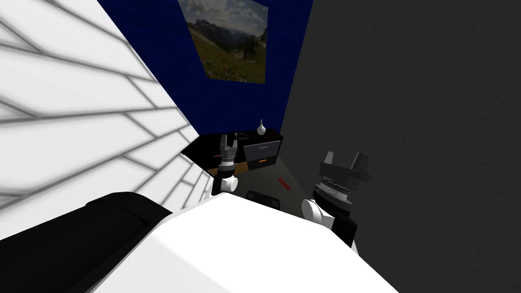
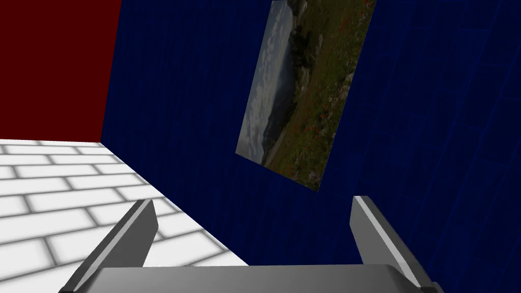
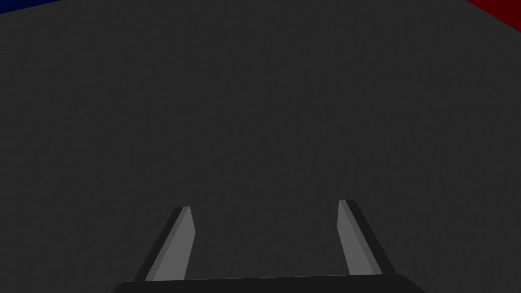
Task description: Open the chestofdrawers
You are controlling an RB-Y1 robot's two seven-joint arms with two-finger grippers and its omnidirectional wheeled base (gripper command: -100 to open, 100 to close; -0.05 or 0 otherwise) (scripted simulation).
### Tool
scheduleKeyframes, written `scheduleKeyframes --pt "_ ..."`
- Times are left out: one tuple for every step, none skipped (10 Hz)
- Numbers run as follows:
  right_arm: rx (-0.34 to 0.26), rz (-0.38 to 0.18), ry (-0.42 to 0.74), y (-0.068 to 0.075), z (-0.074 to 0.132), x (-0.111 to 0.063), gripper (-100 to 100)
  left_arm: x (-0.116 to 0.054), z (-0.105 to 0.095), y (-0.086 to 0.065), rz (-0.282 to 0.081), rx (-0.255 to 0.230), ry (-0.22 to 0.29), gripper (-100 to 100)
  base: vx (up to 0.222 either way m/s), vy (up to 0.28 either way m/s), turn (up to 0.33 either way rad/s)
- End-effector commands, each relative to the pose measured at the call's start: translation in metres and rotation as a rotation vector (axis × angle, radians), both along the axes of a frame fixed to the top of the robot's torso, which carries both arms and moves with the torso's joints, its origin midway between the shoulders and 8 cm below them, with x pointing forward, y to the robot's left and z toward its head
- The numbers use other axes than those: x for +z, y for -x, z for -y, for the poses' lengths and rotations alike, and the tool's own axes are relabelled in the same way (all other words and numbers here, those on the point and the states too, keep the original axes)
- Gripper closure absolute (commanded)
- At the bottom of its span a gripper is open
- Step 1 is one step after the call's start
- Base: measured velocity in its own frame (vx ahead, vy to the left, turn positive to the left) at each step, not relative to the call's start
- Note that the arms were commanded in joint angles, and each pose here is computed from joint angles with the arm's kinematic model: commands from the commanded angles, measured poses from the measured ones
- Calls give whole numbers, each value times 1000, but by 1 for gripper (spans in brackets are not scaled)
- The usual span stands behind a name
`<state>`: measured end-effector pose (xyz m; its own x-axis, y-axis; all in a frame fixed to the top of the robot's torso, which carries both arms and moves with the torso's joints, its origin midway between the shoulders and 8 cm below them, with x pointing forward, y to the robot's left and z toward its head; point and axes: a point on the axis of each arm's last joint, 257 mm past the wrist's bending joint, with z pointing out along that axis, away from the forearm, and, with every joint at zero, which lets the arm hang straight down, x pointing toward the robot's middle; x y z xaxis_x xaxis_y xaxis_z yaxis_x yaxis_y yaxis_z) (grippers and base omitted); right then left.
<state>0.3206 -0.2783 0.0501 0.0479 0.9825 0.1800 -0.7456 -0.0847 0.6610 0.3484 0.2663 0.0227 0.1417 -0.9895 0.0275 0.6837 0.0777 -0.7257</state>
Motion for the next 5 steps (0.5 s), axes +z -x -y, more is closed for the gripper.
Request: scheduleKeyframes --pt "0 0 0 0 0 0 0 0 0 0 0 0 0 0 0 0 0" --pt "0 0 0 0 0 0 0 0 0 0 0 0 0 0 0 0 0" --pt "0 0 0 0 0 0 0 0 0 0 0 0 0 0 0 0 0" --pt "0 0 0 0 0 0 0 0 0 0 0 0 0 0 0 0 0" --pt "0 0 0 0 0 0 0 0 0 0 0 0 0 0 0 0 0"
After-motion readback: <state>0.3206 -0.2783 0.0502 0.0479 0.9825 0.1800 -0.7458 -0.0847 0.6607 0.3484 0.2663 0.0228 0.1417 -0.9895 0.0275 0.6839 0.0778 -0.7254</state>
